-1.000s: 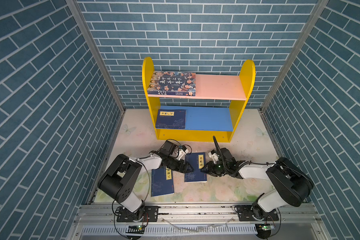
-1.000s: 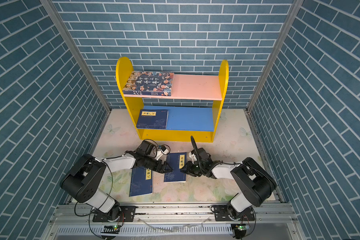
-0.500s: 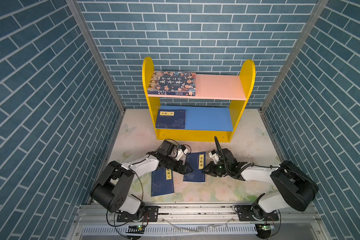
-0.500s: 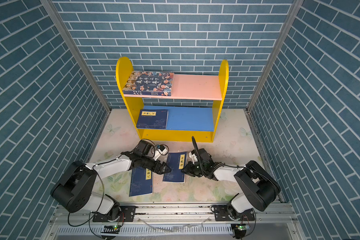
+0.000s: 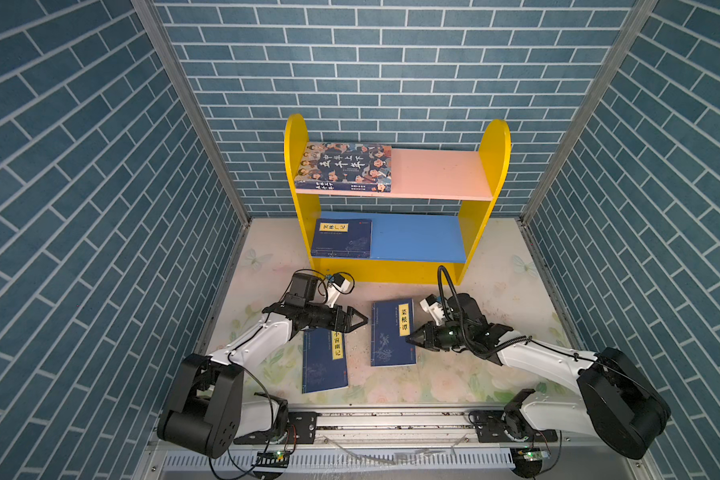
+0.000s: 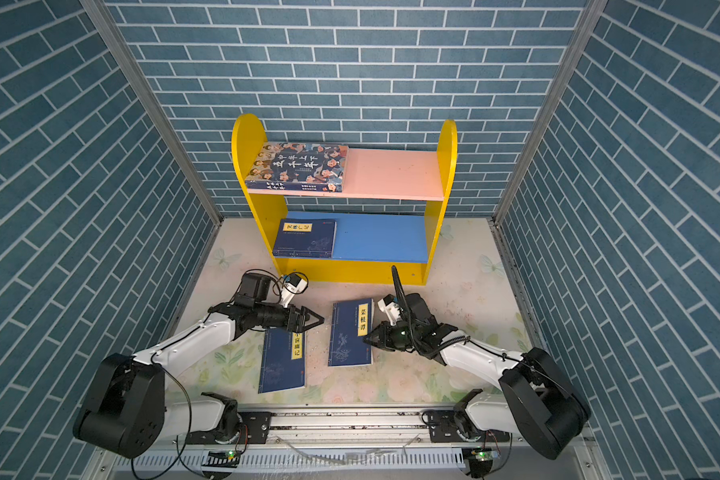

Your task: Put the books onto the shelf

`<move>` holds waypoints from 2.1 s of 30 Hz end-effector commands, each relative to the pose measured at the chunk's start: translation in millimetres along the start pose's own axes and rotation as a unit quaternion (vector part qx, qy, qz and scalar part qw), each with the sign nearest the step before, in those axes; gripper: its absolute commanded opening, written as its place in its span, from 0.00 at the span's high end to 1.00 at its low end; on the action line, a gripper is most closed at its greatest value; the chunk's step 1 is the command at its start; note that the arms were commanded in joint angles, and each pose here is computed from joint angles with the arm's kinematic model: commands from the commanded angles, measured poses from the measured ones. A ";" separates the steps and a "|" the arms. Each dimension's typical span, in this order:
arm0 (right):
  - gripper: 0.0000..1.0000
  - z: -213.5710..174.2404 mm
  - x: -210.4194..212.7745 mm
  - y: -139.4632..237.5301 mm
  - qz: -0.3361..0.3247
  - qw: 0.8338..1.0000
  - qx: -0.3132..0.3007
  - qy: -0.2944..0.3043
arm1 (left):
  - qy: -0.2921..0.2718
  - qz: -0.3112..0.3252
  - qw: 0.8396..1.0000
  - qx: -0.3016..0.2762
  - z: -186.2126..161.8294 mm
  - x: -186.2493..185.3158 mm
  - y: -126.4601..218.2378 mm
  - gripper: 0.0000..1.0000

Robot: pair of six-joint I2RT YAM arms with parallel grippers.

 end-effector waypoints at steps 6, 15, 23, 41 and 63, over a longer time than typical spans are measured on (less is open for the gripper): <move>1.00 2.3 48.2 14.7 0.069 0.994 0.019 0.077 | 0.034 -0.067 0.997 -0.007 -1.0 -8.8 -5.9 0.07; 1.00 4.6 72.7 18.7 0.109 0.988 0.031 0.102 | 0.048 -0.132 0.990 -0.019 12.8 -27.5 -8.9 0.16; 1.00 5.3 77.6 16.9 0.128 0.985 0.038 0.107 | 0.053 -0.162 0.985 -0.021 24.8 -36.1 -11.7 0.31; 0.69 13.6 55.4 -0.7 0.095 0.991 0.039 0.082 | 0.042 -0.170 0.984 -0.038 37.6 -47.4 -3.6 0.98; 0.28 28.6 46.5 52.8 0.083 0.988 -0.123 0.032 | -0.055 -0.147 0.985 -0.066 73.8 -72.4 26.9 1.00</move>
Point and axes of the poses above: each gripper's point midway between its finger pads, its own y axis back along the fingers, its own x axis along the line the jaws close on, z = x × y, the point moved 4 cm from there along y, back along the fingers, and after that the axes turned 14 degrees about -y, right-handed, at the moved point
